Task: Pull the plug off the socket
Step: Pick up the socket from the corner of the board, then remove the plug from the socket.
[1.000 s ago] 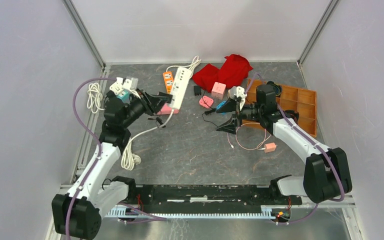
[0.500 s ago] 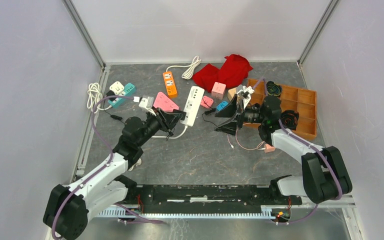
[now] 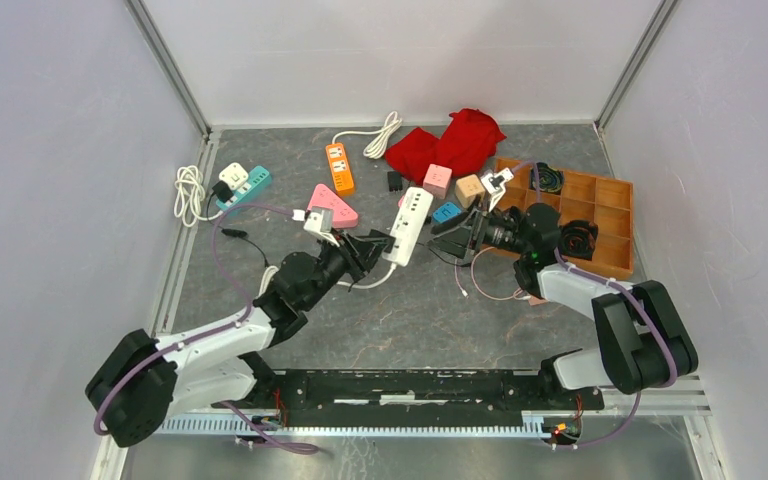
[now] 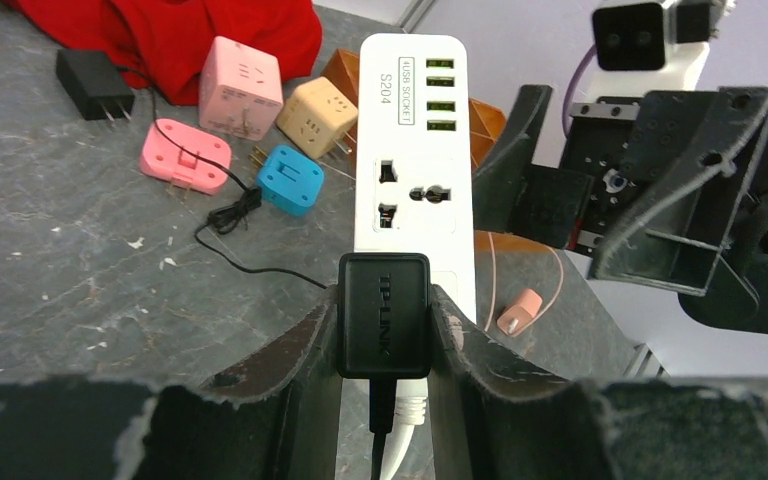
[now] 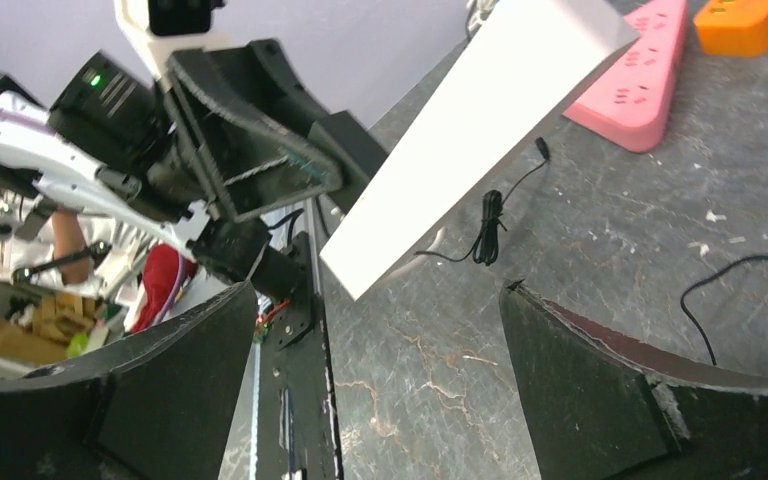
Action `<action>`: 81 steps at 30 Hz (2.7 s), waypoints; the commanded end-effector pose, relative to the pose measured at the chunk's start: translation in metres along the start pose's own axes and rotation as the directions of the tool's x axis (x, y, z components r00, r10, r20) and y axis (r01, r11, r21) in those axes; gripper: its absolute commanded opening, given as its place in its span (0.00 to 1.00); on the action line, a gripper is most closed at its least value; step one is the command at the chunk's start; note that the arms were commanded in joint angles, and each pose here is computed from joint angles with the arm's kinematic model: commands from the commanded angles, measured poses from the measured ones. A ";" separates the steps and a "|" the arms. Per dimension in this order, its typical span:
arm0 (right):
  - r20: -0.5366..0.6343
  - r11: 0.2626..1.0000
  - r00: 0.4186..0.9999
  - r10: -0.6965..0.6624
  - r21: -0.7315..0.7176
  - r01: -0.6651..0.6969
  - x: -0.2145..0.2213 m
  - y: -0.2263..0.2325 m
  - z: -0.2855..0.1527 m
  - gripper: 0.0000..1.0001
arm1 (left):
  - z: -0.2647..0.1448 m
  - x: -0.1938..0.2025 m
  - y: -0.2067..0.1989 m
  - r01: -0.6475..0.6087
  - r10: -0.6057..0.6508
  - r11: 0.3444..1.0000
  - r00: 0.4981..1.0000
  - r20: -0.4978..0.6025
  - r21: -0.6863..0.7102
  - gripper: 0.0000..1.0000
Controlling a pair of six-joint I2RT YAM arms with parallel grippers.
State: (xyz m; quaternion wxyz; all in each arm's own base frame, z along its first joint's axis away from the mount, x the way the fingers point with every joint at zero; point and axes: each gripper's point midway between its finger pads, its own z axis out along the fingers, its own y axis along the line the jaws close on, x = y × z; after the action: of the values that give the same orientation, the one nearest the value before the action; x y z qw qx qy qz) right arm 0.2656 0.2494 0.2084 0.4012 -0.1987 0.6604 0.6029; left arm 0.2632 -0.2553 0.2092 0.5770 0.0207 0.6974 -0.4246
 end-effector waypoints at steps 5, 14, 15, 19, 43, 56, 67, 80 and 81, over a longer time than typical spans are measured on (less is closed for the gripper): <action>0.052 0.992 0.995 0.088 0.082 -0.092 0.008 -0.008 0.010 0.98 | 0.012 -0.022 -0.037 0.024 -0.032 0.998 0.988 0.153 0.053 0.02; 0.041 0.970 0.980 0.195 0.138 -0.199 0.027 -0.026 0.013 0.94 | 0.020 0.002 -0.056 -0.012 0.006 0.999 0.991 0.133 0.044 0.02; 0.041 0.966 0.978 0.206 0.150 -0.210 0.029 -0.029 0.012 0.91 | 0.021 0.006 -0.058 -0.025 0.020 0.999 0.992 0.127 0.039 0.02; 0.033 0.953 0.970 0.239 0.184 -0.241 0.036 -0.038 0.012 0.65 | 0.023 0.011 -0.066 -0.058 0.055 0.998 0.990 0.129 0.024 0.02; 0.090 0.954 0.993 -0.072 0.296 0.042 0.000 -0.043 -0.006 0.00 | 0.011 0.025 -0.067 0.043 -0.037 0.999 0.983 0.178 -0.028 0.02; 0.097 0.948 0.992 -0.082 0.314 0.048 0.000 -0.049 -0.009 0.00 | -0.009 0.010 -0.069 0.103 -0.106 0.994 0.973 0.207 0.022 0.02; 0.088 0.883 0.988 -0.124 0.463 0.070 -0.002 -0.076 -0.024 0.00 | 0.001 0.005 -0.086 0.128 -0.130 0.991 0.978 0.165 0.021 0.02; 0.051 0.846 0.990 -0.135 0.526 0.088 0.001 -0.093 -0.030 0.00 | -0.006 -0.041 -0.097 -0.019 0.026 0.999 0.980 0.199 -0.036 0.02; 0.051 0.845 0.989 -0.135 0.527 0.089 0.001 -0.093 -0.030 0.00 | -0.008 -0.048 -0.101 -0.028 0.033 0.999 0.977 0.209 -0.025 0.02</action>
State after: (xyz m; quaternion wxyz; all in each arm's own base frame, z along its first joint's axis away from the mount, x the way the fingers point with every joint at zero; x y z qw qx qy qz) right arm 0.3072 0.2101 0.1355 0.4540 -0.0802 0.7810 0.4214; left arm 0.2166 -0.3055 0.2554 0.6167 0.0053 0.6779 -0.4002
